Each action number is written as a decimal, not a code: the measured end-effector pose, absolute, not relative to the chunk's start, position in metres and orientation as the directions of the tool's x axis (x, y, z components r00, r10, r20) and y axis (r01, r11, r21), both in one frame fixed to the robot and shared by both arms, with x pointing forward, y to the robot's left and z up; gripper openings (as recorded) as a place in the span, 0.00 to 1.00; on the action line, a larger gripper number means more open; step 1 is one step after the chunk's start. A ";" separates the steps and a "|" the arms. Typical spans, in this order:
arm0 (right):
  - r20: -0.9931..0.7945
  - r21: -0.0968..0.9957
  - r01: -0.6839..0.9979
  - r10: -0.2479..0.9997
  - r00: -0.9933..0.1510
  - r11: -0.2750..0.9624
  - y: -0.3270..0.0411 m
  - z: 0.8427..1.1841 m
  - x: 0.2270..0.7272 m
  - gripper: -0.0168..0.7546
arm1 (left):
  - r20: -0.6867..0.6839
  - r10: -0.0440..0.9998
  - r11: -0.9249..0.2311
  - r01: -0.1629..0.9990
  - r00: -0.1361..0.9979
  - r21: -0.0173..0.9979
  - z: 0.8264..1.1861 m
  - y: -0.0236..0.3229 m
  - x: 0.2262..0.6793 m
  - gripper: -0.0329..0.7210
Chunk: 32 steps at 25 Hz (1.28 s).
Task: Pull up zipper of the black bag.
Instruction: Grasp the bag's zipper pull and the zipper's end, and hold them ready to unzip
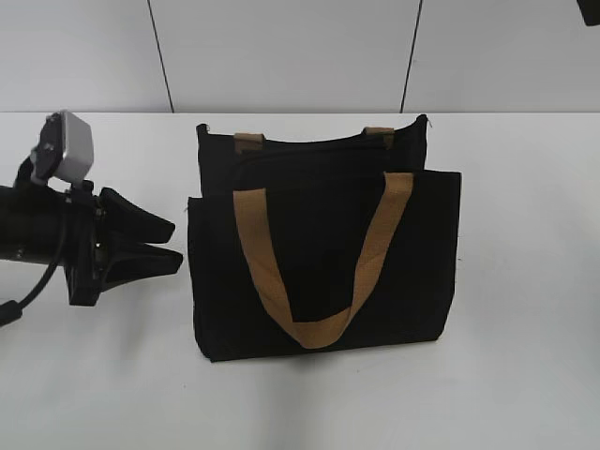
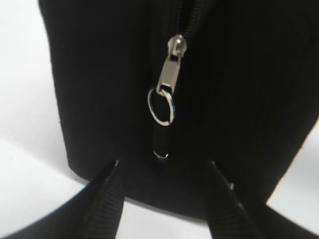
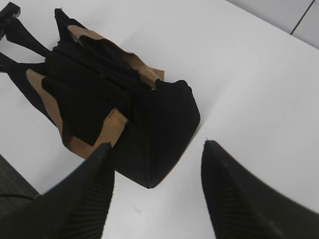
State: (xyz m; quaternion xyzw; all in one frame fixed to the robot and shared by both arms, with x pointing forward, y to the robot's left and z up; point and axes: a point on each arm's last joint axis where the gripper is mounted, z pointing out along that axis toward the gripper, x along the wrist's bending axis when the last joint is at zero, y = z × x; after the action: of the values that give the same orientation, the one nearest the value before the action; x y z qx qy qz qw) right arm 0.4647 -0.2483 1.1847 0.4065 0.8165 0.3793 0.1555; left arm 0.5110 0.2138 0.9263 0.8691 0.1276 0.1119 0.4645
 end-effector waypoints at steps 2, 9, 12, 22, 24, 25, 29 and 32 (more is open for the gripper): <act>0.054 0.746 0.546 0.782 -0.621 0.382 -0.248 1.185 0.465 0.59 | 0.081 0.311 -0.531 0.102 0.947 0.841 0.916 0.213 0.514 0.56; 0.054 0.746 0.545 0.781 -0.622 0.382 -0.248 1.185 0.465 0.58 | 0.064 0.261 -0.488 0.074 0.963 0.870 0.893 0.201 0.532 0.56; 0.054 0.746 0.545 0.781 -0.622 0.382 -0.248 1.185 0.465 0.58 | 0.054 0.234 -0.492 0.071 0.971 0.868 0.886 0.192 0.533 0.56; 0.055 0.746 0.546 0.782 -0.621 0.381 -0.248 1.185 0.465 0.58 | 0.082 0.254 -0.516 0.064 0.964 0.854 0.885 0.175 0.536 0.56; 0.055 0.746 0.546 0.782 -0.621 0.381 -0.248 1.185 0.465 0.58 | 0.087 0.249 -0.523 0.058 0.965 0.851 0.884 0.173 0.535 0.56; 0.055 0.746 0.546 0.782 -0.621 0.381 -0.248 1.185 0.465 0.58 | 0.088 0.246 -0.524 0.056 0.965 0.850 0.884 0.171 0.535 0.56; 0.055 0.746 0.546 0.782 -0.621 0.381 -0.248 1.185 0.465 0.58 | 0.095 0.244 -0.546 0.056 0.965 0.836 0.882 0.168 0.534 0.52; 0.055 0.746 0.546 0.782 -0.621 0.381 -0.248 1.185 0.465 0.58 | 0.106 0.259 -0.578 0.066 0.960 0.813 0.879 0.170 0.535 0.38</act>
State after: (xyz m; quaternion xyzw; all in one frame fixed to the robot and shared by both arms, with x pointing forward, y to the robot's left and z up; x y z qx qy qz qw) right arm 0.4647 -0.2482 1.1847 0.4064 0.8164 0.3797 0.1553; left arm 0.5351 0.1699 0.8792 0.8819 0.0921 0.1072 0.4497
